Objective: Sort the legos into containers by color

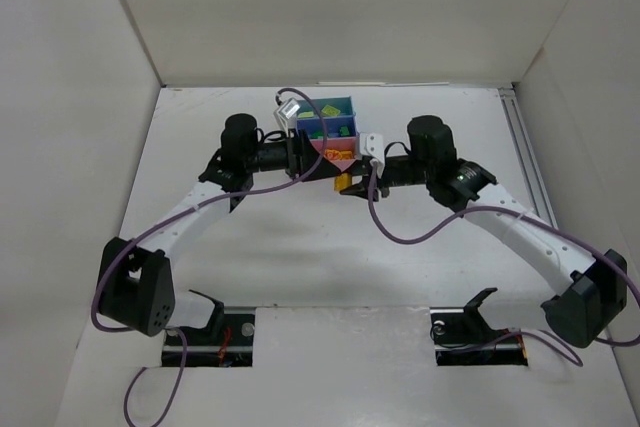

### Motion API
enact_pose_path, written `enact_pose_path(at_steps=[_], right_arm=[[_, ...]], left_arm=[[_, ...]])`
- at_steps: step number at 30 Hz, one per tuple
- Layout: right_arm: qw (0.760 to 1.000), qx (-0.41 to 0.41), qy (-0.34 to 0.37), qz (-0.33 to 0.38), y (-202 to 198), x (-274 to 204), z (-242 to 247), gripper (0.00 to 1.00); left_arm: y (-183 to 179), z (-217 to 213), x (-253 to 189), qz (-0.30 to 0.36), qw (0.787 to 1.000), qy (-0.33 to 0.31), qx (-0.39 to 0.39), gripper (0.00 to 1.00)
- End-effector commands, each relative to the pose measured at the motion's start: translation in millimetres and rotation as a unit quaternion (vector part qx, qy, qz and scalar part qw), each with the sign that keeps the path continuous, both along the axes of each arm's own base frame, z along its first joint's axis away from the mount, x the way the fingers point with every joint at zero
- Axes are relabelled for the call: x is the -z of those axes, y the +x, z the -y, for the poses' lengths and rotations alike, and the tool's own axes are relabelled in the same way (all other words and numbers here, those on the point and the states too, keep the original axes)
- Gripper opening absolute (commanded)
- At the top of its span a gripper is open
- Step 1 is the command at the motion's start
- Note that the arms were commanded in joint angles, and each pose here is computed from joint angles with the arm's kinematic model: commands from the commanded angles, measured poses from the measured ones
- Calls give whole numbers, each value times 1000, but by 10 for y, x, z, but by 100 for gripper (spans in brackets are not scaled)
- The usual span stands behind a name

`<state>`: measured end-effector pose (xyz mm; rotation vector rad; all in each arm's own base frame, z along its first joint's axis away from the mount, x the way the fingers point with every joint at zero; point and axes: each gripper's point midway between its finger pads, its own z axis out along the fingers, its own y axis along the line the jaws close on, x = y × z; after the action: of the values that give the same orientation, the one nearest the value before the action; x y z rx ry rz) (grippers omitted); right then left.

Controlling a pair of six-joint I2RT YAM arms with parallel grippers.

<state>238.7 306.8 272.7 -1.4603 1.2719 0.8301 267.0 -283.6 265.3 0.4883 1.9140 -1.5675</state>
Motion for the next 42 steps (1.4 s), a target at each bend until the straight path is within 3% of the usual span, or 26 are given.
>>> enact_pose_path(at_steps=[1, 6, 13, 18, 23, 26, 28, 32, 42], right_arm=[[998, -11, 49, 33, 38, -381, -80, 16], [997, 18, 62, 33, 156, -446, -100, 16], [997, 11, 70, 26, 189, -445, -191, 18], [997, 51, 58, 26, 301, -375, -215, 21], [994, 90, 47, 26, 388, -336, -202, 22], [990, 129, 49, 32, 460, -399, -139, 23], [988, 145, 46, 36, 491, -394, -133, 23], [986, 160, 33, 31, 553, -339, -152, 24], [980, 197, -18, 8, 583, -144, -69, 48]], left_arm=[[-172, 6, -290, 59, 997, -28, 35, 74], [-225, 16, -368, 71, 995, -44, 51, 68], [-233, 90, -340, 60, 995, -46, 64, 67], [-225, 131, -324, 51, 995, -46, 69, 67], [-147, 166, -257, 32, 998, -38, 44, 54], [-3, 184, -115, 16, 1000, 2, 10, 39], [141, 201, -41, 16, 999, 39, -33, 38], [53, 344, -29, 18, 998, 58, -12, 33], [184, 344, -20, 0, 997, 66, -44, 3]])
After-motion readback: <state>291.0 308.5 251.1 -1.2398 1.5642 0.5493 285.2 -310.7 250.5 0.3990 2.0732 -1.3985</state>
